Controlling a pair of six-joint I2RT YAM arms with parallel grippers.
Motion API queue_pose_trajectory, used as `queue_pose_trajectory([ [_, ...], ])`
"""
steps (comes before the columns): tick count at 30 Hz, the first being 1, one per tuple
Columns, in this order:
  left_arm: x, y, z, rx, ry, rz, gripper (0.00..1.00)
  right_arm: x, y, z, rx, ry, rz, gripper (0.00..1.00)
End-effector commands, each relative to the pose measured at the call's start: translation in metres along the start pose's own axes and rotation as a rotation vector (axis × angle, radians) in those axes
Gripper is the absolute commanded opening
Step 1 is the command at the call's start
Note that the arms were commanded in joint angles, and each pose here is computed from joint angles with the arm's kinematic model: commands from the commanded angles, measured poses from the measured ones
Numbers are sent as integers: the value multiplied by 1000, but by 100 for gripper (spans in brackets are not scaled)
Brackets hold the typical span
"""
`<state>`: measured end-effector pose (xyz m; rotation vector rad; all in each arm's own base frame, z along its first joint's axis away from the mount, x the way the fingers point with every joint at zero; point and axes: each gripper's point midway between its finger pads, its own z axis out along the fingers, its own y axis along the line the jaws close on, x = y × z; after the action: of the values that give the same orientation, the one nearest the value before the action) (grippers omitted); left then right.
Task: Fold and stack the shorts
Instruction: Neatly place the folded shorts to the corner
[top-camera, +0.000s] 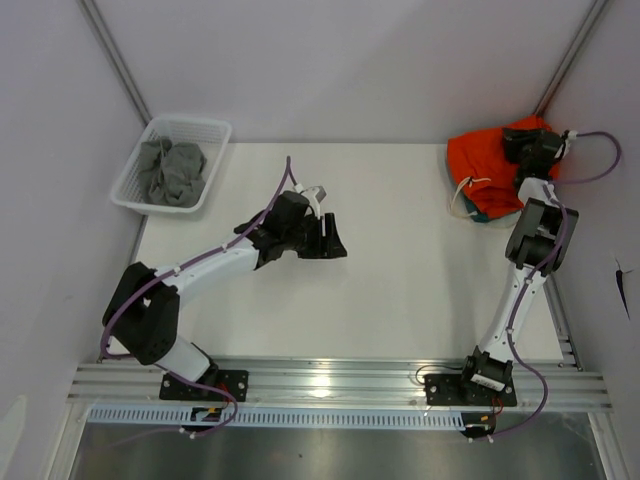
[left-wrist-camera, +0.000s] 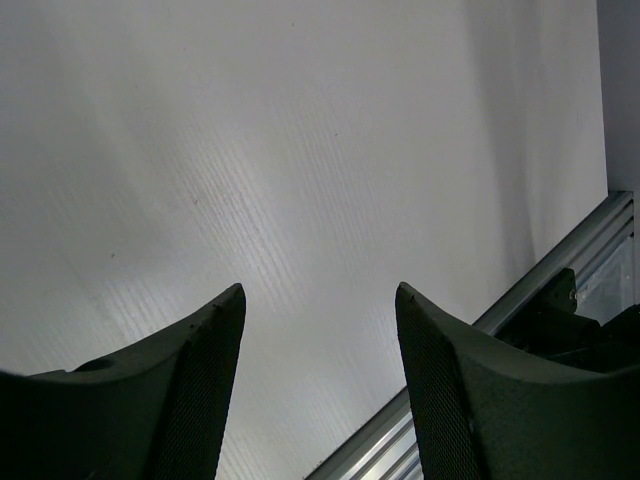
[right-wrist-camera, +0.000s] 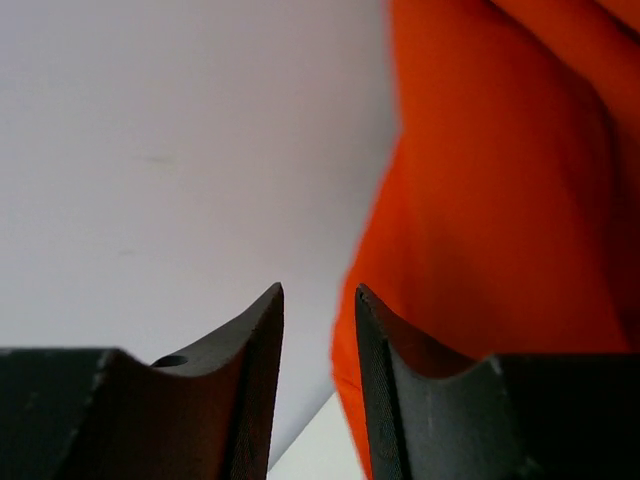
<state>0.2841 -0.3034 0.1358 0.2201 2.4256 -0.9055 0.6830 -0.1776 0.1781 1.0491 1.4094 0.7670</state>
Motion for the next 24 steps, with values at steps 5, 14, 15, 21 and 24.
queue_pose_trajectory([
  [5, -9, -10, -7, 14, -34, 30, 65, 0, -91, 6, 70, -35, 287, 38],
  [14, -9, -20, -16, 22, -52, 49, 66, -33, -16, -5, -5, -61, 147, 45],
  [15, -9, -20, -18, 20, -55, 52, 66, -37, -2, -6, -18, -60, 121, 46],
  [21, -10, -27, -38, 39, -96, 67, 69, -59, 102, -41, -113, -97, -124, 61],
  [24, -14, -30, -52, 42, -130, 82, 71, -63, 140, -65, -133, -99, -222, 87],
])
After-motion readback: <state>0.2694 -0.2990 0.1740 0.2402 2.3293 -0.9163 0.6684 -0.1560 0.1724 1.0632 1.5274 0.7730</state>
